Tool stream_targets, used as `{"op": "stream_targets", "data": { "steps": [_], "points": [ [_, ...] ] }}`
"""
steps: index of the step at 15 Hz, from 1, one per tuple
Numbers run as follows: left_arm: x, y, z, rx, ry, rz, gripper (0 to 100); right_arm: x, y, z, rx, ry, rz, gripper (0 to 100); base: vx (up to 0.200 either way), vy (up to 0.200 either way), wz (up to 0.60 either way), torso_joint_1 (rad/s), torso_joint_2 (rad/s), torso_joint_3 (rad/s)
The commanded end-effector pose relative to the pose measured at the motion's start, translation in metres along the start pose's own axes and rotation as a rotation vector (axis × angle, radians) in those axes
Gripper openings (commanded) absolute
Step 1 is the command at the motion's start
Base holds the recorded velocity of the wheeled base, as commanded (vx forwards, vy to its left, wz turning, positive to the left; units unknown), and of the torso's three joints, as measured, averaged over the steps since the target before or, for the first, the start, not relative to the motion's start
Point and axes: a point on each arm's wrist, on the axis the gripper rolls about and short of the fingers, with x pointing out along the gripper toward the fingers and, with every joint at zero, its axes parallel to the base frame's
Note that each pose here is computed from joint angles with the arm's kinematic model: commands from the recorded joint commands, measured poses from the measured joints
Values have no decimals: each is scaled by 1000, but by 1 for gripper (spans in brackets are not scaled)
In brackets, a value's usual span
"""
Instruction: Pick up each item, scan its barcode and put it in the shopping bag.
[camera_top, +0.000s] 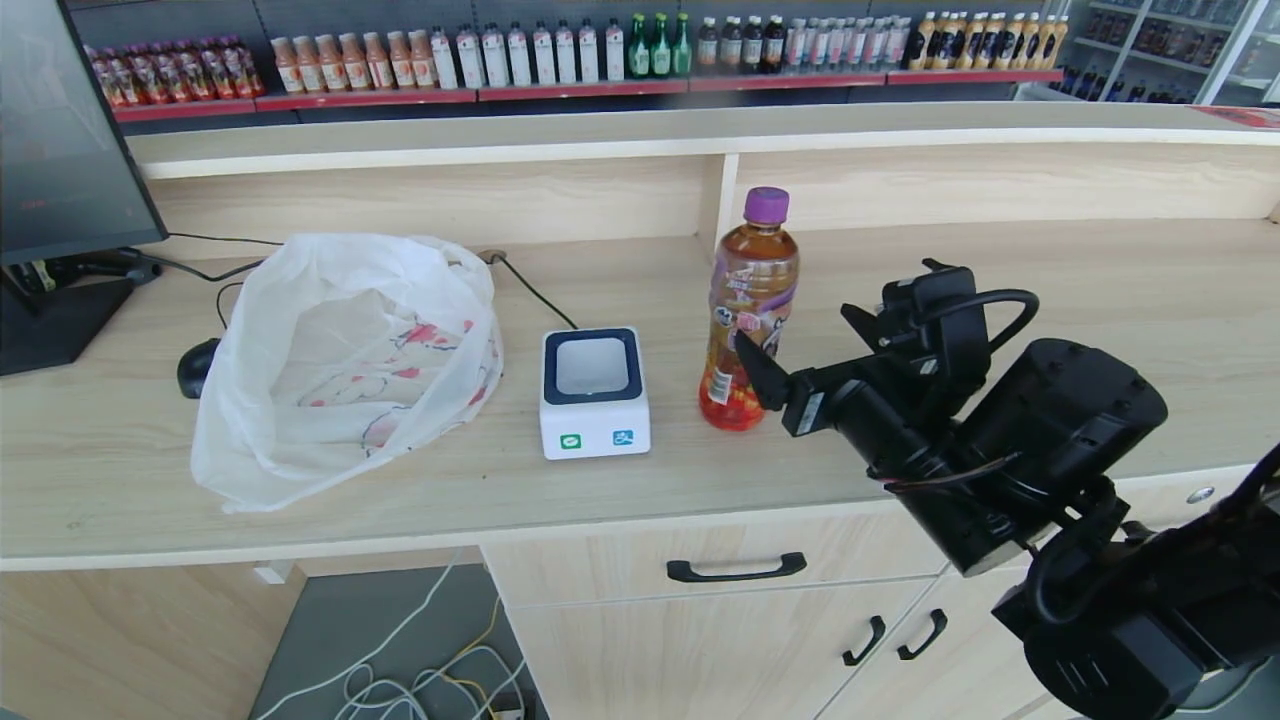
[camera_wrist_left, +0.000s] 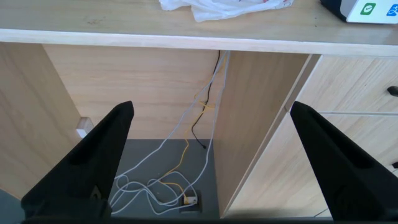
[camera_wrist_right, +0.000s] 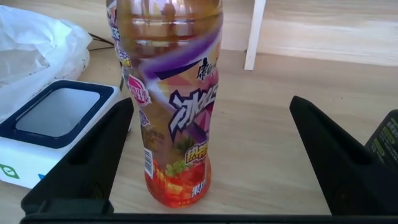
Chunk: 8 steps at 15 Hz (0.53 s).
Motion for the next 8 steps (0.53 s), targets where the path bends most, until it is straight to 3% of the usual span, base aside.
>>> {"op": "stream_targets", "data": {
  "steps": [1, 8],
  "points": [
    [0, 0, 0, 0, -1, 0, 100, 3, 1, -8, -1, 15, -3, 100, 0, 0, 0, 0, 0, 0],
    [0, 0, 0, 0, -1, 0, 100, 9, 4, -19, 0, 22, -1, 100, 0, 0, 0, 0, 0, 0]
  ]
}}
